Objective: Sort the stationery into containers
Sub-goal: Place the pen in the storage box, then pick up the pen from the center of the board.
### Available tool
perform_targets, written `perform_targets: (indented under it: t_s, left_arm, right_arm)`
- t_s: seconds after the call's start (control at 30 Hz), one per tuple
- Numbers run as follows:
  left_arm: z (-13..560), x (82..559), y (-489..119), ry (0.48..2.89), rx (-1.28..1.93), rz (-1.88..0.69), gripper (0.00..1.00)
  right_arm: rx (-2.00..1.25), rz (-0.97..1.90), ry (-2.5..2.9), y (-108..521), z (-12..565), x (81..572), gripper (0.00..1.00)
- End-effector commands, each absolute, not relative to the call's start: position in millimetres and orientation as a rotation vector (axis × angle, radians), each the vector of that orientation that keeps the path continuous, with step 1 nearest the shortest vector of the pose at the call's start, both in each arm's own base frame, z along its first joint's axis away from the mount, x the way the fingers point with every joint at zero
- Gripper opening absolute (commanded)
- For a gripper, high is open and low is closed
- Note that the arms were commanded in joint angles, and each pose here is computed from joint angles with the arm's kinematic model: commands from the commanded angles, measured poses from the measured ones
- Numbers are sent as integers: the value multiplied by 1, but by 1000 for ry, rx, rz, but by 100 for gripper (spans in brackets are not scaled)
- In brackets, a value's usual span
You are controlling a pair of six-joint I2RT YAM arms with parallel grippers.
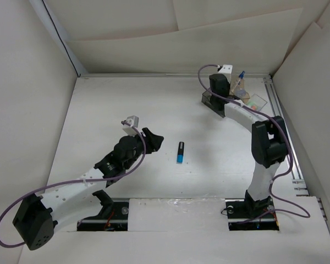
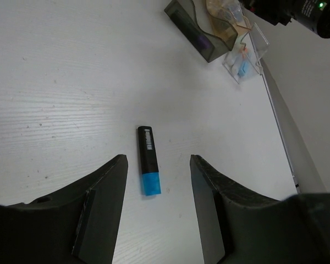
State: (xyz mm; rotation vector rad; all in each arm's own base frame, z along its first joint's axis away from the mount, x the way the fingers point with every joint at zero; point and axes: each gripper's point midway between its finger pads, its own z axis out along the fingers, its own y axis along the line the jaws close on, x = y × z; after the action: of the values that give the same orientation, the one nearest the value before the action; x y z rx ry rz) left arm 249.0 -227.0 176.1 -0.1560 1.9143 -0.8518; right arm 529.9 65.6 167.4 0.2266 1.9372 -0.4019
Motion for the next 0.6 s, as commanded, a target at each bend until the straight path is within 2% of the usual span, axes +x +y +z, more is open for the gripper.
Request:
perform_targets:
  t_s: [0.0,0.03,0.1,0.37,0.47,0.5,0.57]
  left_arm:
    - [186,249,-227,1871,-150,-870,46]
    - [181,248,-226,1880,-149,-865,46]
    - [181,248,-226,1880,-149,-864,46]
    - [184,252,-212,1868,-190,-822,46]
    - [184,254,-210,1866,-199,-816,46]
    - [184,256,-207,1864,-207,-809,46]
    - [184,256,-207,1864,-207,-809,46]
  right_arm:
    - [201,-216,1912,106,193,514,25]
    - [198,-163,1919,115,198,507,14]
    - [133,-73,1957,143,193,493,1]
    - [-59,178,2150,218,158,417,0]
    - [-156,216,2228,237,142,383,9]
    - [-188,223,2255,242,137,374,18]
    - [-253,233,2294,253,127,356,28]
